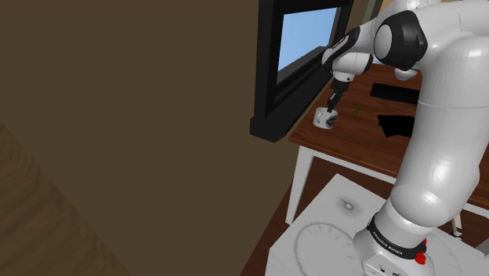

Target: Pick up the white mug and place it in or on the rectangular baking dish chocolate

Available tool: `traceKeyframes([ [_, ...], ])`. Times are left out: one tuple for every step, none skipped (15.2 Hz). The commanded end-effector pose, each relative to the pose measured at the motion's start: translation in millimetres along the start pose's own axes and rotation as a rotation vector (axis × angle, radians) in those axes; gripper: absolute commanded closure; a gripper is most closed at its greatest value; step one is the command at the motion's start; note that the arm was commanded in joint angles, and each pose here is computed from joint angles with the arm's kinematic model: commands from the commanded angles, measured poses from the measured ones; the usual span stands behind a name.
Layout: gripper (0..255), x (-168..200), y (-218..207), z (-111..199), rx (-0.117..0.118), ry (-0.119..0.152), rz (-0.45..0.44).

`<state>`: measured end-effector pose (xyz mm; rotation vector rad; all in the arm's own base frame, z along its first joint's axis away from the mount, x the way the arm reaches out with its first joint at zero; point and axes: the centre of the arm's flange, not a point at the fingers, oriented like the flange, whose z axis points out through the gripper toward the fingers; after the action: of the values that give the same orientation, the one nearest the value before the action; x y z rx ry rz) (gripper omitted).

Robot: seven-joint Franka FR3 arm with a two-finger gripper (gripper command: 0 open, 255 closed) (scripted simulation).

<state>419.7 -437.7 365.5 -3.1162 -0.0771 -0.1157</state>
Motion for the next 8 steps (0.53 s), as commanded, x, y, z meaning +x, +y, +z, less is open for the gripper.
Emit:
traceKeyframes([
  [255, -3, -6, 30, 0.027, -0.054, 0.000],
  [255, -11, -1, 30, 0.028, -0.053, 0.000],
  [255, -5, -8, 29, 0.026, -0.055, 0.001],
  [255, -5, -8, 24, 0.026, -0.055, 0.001],
  [255, -5, -8, 19, 0.026, -0.055, 0.001],
  [255, -4, -9, 14, 0.026, -0.055, 0.001],
  [255, -4, -9, 8, 0.026, -0.055, 0.001],
  [255, -3, -9, 3, 0.026, -0.055, 0.001],
])
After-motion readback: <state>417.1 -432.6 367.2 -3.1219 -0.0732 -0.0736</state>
